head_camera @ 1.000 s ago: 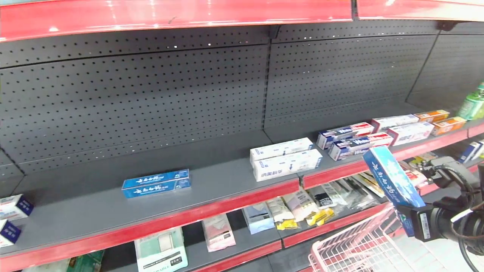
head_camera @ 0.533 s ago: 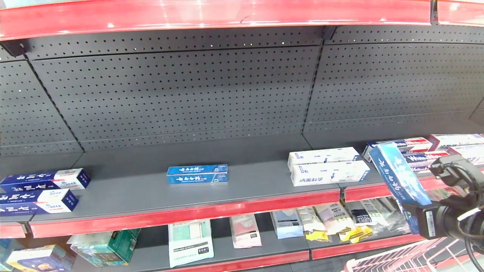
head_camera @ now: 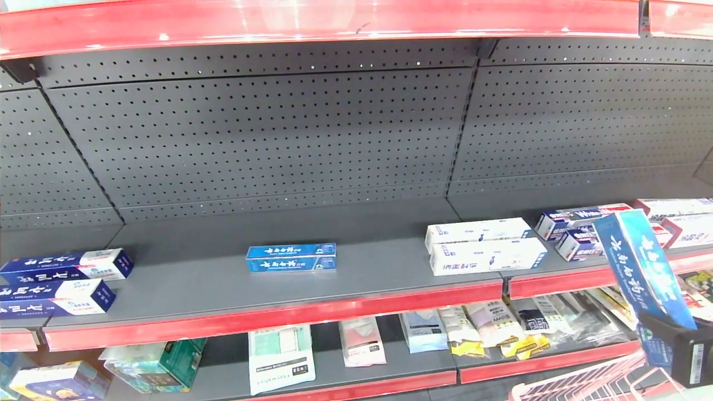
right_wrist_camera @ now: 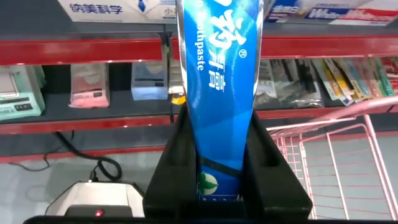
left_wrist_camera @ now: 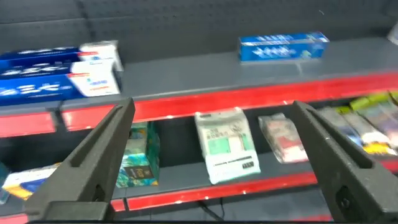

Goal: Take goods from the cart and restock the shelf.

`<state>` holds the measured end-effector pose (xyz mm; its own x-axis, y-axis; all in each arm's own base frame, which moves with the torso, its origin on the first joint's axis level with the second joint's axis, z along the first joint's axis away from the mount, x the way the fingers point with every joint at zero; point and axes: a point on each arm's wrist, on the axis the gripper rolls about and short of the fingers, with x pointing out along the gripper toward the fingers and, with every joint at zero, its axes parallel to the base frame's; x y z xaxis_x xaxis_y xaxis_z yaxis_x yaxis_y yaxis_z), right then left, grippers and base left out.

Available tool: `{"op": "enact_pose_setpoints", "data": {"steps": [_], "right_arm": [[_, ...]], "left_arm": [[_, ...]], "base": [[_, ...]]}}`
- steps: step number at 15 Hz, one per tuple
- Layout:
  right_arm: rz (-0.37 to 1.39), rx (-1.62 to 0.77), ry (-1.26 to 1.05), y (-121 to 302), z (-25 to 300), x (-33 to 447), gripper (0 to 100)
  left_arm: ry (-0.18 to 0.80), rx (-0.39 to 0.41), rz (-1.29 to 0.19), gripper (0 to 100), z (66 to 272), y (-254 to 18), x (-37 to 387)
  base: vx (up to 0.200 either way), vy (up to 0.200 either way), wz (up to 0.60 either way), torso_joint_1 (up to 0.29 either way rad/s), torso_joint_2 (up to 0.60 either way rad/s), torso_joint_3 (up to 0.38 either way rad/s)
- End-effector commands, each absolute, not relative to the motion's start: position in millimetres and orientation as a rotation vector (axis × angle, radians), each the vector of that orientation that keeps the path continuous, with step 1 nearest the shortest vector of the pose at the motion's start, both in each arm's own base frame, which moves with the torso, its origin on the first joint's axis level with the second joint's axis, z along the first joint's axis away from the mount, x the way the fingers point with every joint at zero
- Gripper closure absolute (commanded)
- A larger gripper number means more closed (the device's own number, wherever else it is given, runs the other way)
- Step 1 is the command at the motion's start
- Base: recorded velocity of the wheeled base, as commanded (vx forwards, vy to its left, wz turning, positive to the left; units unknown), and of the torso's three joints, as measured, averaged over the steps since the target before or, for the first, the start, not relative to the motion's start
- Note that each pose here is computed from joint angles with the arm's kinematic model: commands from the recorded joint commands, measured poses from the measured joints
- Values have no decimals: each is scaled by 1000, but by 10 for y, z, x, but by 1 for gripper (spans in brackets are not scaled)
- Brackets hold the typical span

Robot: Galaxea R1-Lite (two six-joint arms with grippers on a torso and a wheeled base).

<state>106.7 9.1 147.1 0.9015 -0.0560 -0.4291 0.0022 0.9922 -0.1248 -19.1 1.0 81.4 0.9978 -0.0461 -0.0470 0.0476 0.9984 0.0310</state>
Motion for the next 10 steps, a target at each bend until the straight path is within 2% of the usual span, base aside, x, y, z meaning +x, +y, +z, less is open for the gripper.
{"op": "enact_pose_setpoints", "data": {"steps": [1,2,3,4,5,6,8,10], "right_arm": [[-49,-107,387,58,1515,951,100],[-25,-99,385,56,1516,950,100],[-10,-98,385,59,1513,946,100],[5,-94,382,65,1533,966,100],[8,-94,377,67,1546,970,100],[8,-94,377,67,1543,966,100],[-2,-99,373,58,1522,921,100],[-18,-101,407,39,1523,860,100]], "left_arm": [[88,-41,-24,0,1572,8,-21],[122,-155,50,0,1956,9,221],[153,-153,80,0,2003,10,325],[290,-117,135,0,2024,2,712],[350,-125,140,0,1994,-14,1003],[355,-132,136,0,1976,-23,1149],[371,-164,139,0,1811,-58,1813],[397,-211,97,0,1720,-117,2259]], "base": [[0,0,0,0,0,0],[0,0,0,0,0,0],[0,0,0,0,0,0],[0,0,0,0,0,0],[0,0,0,0,0,0],[0,0,0,0,0,0],[0,0,0,0,0,0],[0,0,0,0,0,0]]}}
